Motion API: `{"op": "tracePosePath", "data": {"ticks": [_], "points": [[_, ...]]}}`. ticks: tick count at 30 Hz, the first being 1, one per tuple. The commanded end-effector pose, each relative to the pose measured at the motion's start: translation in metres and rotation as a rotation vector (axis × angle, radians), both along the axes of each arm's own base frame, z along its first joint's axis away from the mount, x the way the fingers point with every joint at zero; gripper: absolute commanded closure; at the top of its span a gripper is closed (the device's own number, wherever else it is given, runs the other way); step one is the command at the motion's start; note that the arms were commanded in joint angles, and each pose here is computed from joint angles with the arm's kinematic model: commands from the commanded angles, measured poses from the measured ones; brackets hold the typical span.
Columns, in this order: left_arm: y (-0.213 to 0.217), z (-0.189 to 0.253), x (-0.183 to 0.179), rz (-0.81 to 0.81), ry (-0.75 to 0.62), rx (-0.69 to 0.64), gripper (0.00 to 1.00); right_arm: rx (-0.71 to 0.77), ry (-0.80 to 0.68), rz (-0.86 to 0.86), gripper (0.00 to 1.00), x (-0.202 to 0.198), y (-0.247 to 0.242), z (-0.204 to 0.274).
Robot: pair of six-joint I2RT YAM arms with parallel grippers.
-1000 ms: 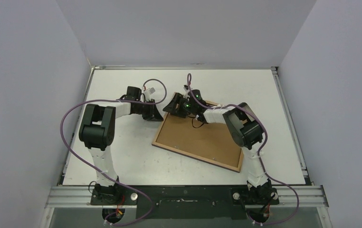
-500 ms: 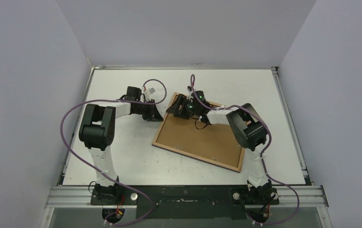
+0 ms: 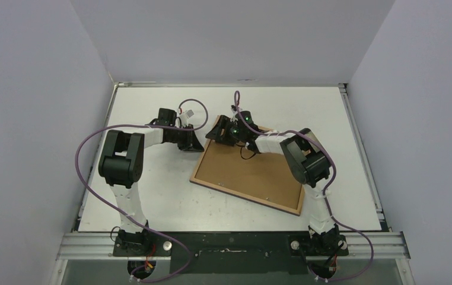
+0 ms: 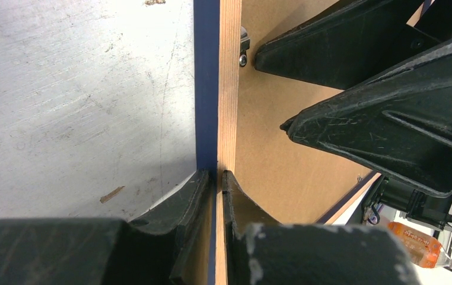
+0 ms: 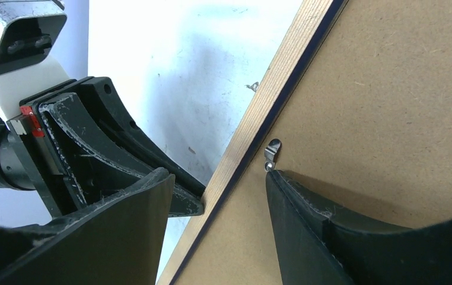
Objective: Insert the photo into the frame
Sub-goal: Install the photo frame at the center of the board.
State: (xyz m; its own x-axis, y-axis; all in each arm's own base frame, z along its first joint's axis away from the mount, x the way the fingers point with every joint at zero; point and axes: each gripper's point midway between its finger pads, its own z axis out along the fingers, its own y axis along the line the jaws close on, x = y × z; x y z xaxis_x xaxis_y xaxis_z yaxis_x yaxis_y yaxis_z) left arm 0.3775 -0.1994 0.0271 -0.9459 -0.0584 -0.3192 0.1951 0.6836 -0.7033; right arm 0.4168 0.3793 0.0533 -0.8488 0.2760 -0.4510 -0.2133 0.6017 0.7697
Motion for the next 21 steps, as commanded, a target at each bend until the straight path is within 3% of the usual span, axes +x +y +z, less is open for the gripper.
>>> {"op": "tracePosePath", "data": {"ticks": [1,21], "points": [[-0.003,0.000,-0.016,-0.018,0.036,0.006,0.91,-0.037,-0.027,0.000,0.40,0.005,0.005,-0.005],[-0.006,0.001,-0.016,-0.024,0.041,-0.004,0.92,-0.008,0.002,0.027,0.40,-0.002,0.024,-0.009]]}}
